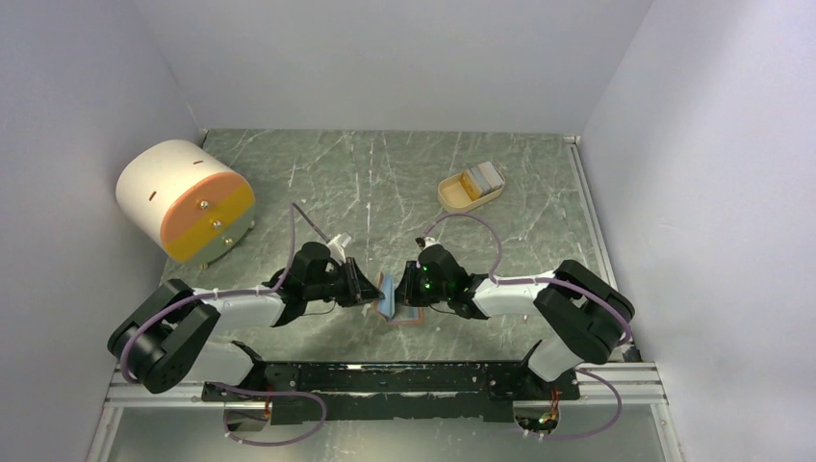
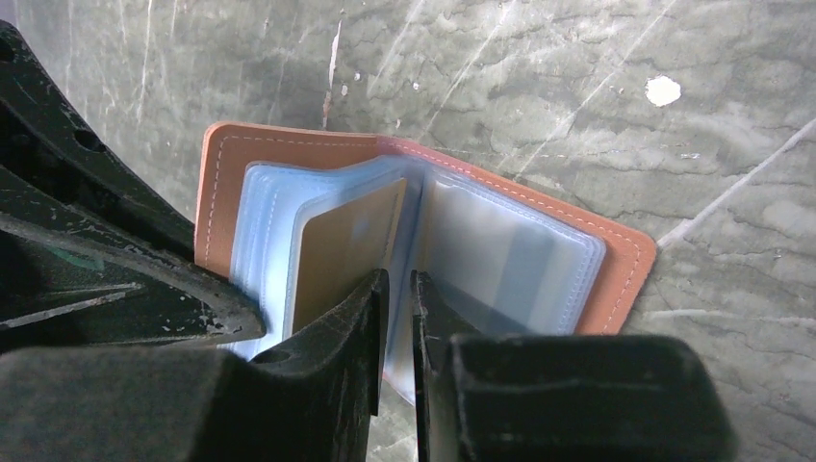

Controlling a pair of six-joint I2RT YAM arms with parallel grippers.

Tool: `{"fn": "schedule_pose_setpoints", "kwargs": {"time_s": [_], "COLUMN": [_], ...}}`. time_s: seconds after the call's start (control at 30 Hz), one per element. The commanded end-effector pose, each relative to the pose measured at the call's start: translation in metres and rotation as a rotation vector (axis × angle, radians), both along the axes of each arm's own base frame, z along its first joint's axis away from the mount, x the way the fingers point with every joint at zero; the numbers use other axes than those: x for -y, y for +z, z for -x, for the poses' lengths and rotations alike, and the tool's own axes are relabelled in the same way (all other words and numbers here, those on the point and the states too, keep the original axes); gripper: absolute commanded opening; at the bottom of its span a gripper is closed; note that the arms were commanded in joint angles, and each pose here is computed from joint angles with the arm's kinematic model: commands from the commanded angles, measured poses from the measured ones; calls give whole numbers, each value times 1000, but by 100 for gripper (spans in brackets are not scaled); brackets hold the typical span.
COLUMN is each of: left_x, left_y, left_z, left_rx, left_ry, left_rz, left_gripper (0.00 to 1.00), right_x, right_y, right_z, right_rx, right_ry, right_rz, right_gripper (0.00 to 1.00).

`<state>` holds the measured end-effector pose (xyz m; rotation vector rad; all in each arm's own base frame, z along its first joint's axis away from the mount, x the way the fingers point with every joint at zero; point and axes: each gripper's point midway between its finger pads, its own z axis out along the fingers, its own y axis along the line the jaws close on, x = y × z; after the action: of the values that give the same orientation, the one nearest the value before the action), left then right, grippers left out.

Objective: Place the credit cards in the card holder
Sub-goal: Insert the credit card into the card holder.

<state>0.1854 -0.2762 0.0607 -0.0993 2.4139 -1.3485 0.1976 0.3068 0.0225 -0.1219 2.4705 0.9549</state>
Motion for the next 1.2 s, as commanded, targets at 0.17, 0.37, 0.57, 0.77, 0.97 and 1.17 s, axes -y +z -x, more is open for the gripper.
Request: {"fn": "schedule_pose_setpoints", "kwargs": {"time_s": [0.17, 0.37, 0.57, 0.77, 0.97, 1.17], "left_x": [-19, -20, -10, -9, -9, -12], "left_y": [-24, -16, -5, 4, 6, 2], "left_z": [1, -4, -5, -7, -8, -9], "left_rx": [-29, 2, 20, 43, 48, 42], "left_ry": [65, 79, 48, 46, 47, 65], "left_rz": [-132, -146, -94, -87, -92, -112], "left_gripper": [21, 22, 23, 24, 19, 12], "right_x": [18, 20, 17, 30, 58, 48], "right_y": [-7, -4, -9, -1, 29, 71], "right_z": [0, -1, 1, -5, -18, -25], "right_rx": [9, 19, 2, 26, 103, 179], "right_ry": [-32, -45, -31, -71, -160, -143], "right_rz": [68, 71, 70, 141, 211, 133], "right_gripper": [21, 27, 26, 29, 39, 44]}}
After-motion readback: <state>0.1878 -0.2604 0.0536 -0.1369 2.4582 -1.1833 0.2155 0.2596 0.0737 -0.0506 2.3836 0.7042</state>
